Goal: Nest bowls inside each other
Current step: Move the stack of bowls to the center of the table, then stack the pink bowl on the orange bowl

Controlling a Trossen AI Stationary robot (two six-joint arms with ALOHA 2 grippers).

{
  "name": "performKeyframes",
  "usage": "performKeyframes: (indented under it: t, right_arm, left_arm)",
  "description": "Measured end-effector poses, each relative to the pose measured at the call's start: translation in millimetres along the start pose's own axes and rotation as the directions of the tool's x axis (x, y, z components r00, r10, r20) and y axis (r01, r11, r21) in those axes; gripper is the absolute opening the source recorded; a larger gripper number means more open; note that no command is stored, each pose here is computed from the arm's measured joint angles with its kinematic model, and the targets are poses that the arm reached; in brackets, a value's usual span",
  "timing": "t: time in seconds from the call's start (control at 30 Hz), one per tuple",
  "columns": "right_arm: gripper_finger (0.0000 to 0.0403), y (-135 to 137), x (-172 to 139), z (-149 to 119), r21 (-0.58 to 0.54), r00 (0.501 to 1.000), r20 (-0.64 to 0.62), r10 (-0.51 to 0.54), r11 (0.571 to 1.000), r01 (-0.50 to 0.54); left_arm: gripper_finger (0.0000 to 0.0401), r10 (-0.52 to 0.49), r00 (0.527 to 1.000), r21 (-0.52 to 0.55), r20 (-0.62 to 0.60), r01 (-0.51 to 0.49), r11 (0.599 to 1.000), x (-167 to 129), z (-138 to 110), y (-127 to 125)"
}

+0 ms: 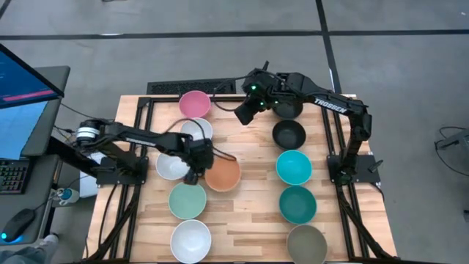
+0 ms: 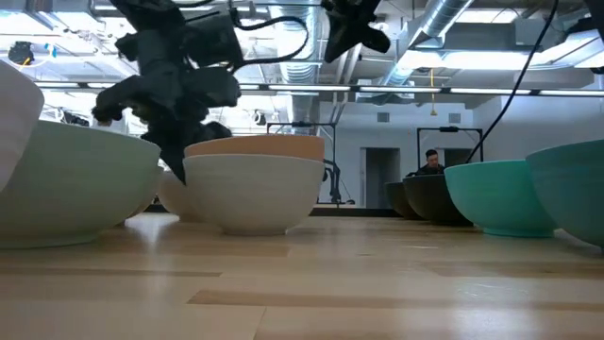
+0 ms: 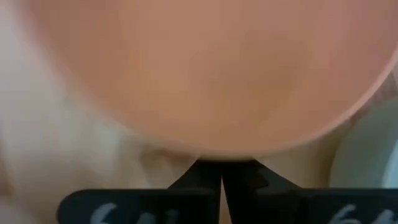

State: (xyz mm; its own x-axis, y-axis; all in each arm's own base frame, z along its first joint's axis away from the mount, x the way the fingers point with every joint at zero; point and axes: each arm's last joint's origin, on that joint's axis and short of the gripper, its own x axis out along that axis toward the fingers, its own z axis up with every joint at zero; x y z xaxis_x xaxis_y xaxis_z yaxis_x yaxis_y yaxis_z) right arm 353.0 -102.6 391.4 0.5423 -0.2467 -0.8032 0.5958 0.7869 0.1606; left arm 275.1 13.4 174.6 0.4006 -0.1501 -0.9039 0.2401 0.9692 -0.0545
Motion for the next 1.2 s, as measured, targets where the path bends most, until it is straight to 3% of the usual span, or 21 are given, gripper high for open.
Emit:
performKeyframes:
  t: [0.27, 0.37, 0.53, 0.63, 0.8, 0.87, 0.97, 1.03, 1.1, 1.2]
  right_arm:
    - [0.0032, -7.9, -31.9, -6.6, -0.001, 0.999, 0.029, -0.045, 0.999, 0.045]
    - [0.0030, -11.2, -42.1, -10.3, -0.001, 0.997, 0.031, -0.074, 0.997, 0.074]
    - [0.0032, -13.8, -56.3, -18.3, -0.029, 0.987, 0.035, -0.156, 0.987, 0.157]
    - [0.0047, -12.4, -61.9, -19.9, -0.072, 0.982, 0.060, -0.178, 0.981, 0.182]
    - [0.0112, -24.9, -61.7, -20.4, -0.106, 0.976, 0.015, -0.218, 0.970, 0.218]
    - [0.0153, -36.1, -61.2, -18.8, -0.094, 0.968, -0.006, -0.250, 0.964, 0.249]
    - [0.0217, -53.1, -58.4, -14.6, -0.071, 0.958, -0.018, -0.288, 0.956, 0.286]
    - [0.0251, -65.0, -56.6, -12.5, -0.054, 0.952, -0.035, -0.303, 0.952, 0.301]
    - [0.0275, -76.0, -54.7, -10.9, -0.037, 0.950, -0.050, -0.309, 0.951, 0.307]
    - [0.0291, -90.8, -48.9, -11.1, -0.018, 0.949, -0.090, -0.302, 0.953, 0.302]
  left_arm:
    - [0.0002, 0.023, 0.995, 0.031, 0.099, -0.027, 0.999, 3.2, 47.0, 9.6]
    - [0.0002, 0.055, 0.993, 0.031, 0.105, -0.058, 0.998, -1.3, 50.8, 12.5]
    - [0.0003, 0.193, 0.980, -0.005, -0.051, -0.193, 0.981, -11.0, 36.5, 13.0]
    - [0.0010, 0.240, 0.970, -0.035, -0.030, -0.241, 0.970, -29.0, 35.3, 10.7]
    - [0.0042, 0.333, 0.940, -0.162, 0.074, -0.319, 0.934, -74.9, 37.7, 14.9]
    - [0.0066, 0.430, 0.903, -0.163, 0.005, -0.423, 0.891, -92.0, 32.8, 18.9]
    - [0.0111, 0.584, 0.810, -0.149, -0.057, -0.585, 0.797, -120.4, 32.6, 31.0]
    - [0.0141, 0.633, 0.771, -0.170, -0.071, -0.634, 0.754, -141.1, 32.4, 45.6]
    - [0.0167, 0.639, 0.766, -0.221, -0.077, -0.638, 0.738, -156.9, 26.7, 66.7]
    - [0.0187, 0.591, 0.802, -0.334, -0.085, -0.581, 0.742, -171.5, 8.3, 101.8]
